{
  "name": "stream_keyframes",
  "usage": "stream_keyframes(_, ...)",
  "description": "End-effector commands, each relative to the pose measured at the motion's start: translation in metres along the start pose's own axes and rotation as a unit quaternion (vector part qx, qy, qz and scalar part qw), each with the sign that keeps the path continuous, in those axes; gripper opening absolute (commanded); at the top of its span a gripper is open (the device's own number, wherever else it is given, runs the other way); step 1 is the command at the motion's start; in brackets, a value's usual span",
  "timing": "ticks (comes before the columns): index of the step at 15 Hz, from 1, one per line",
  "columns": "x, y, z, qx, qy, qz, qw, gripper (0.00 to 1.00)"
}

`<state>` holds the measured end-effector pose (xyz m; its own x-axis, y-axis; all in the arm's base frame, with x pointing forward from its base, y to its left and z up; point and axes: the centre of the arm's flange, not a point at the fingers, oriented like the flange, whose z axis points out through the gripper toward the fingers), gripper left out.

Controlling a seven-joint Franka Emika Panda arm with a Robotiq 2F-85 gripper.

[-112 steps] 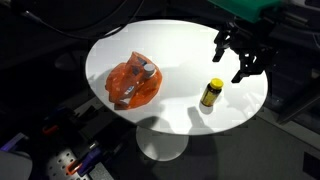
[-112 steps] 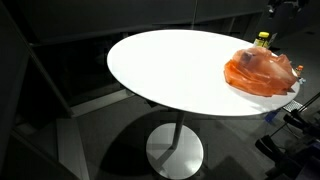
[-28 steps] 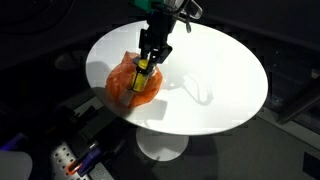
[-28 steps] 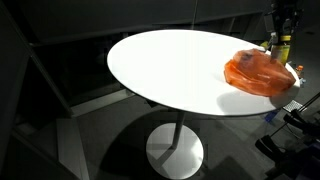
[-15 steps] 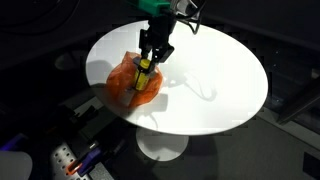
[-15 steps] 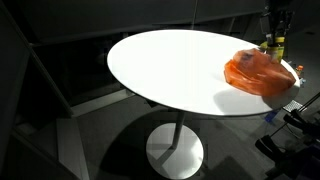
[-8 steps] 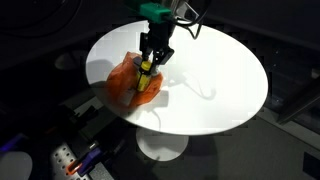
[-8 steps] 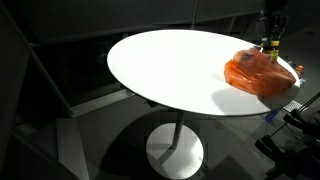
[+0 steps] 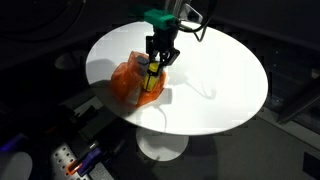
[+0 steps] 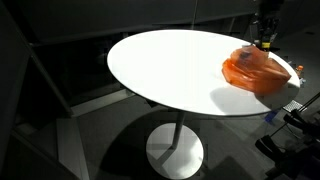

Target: Put the bottle in the plastic

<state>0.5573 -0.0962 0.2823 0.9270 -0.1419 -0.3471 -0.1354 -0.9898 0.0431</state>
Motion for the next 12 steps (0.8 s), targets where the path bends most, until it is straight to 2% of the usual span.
stream_keyframes(1, -0.001, 0.004, -0.001, -0.026, 0.042, -0.001, 0.9988, 0.2)
stream_keyframes(6, 0.001, 0.007, -0.002, -0.048, 0.087, 0.0, 0.995, 0.2)
stream_keyframes(7, 0.0, 0.008, -0.003, -0.05, 0.09, 0.001, 0.9947, 0.7)
stream_keyframes(8, -0.002, 0.009, -0.004, -0.047, 0.088, 0.002, 0.995, 0.71)
stream_keyframes(9, -0.003, 0.011, -0.005, -0.045, 0.096, -0.018, 0.9942, 0.78)
stream_keyframes(12, -0.021, 0.024, -0.002, -0.042, 0.066, -0.021, 0.9967, 0.99)
